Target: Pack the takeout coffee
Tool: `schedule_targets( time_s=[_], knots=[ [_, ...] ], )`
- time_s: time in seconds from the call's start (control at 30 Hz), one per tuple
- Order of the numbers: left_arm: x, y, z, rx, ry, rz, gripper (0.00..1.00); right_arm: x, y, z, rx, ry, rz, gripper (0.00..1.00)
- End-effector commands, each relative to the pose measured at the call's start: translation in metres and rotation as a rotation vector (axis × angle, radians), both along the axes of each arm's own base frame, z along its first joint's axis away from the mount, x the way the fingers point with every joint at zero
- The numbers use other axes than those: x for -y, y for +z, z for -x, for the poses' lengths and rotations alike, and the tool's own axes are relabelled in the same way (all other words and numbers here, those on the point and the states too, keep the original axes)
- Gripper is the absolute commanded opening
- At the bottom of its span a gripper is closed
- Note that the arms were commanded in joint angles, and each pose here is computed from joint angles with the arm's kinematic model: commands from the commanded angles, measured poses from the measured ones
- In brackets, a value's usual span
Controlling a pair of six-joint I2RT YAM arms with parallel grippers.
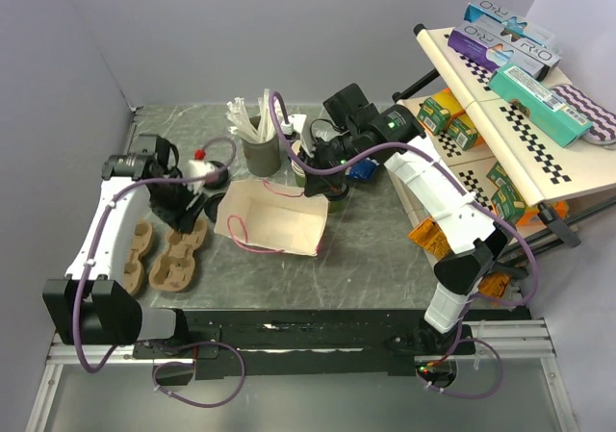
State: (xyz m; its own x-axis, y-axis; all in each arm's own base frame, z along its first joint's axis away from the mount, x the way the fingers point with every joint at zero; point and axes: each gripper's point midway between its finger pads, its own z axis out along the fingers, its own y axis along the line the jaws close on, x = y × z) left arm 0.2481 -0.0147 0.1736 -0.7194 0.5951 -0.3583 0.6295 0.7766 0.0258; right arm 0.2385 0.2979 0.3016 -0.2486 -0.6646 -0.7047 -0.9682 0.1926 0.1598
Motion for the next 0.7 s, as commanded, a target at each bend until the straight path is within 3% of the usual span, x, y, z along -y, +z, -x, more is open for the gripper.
schedule_targets(
  time_s=[0.0,0.1,0.23,0.67],
  knots=[
    [-0.011,-0.008,0.018,-0.032,-0.099,-0.062,0.63,0.000,0.016,-0.001,0.030,-0.025,-0.042,0.00],
    [-0.010,-0.012,0.008,-0.104,0.034,0.000,0.56,0.002,0.015,-0.002,0.033,-0.042,-0.037,0.00],
    [-0.008,-0.008,-0.014,-0.048,0.246,0.139,0.54,0.006,0.011,-0.004,0.039,-0.067,-0.016,0.00],
    [-0.028,-0.069,0.001,-0.101,0.342,0.031,0.57,0.003,0.007,-0.006,0.016,-0.068,-0.007,0.00]
  ],
)
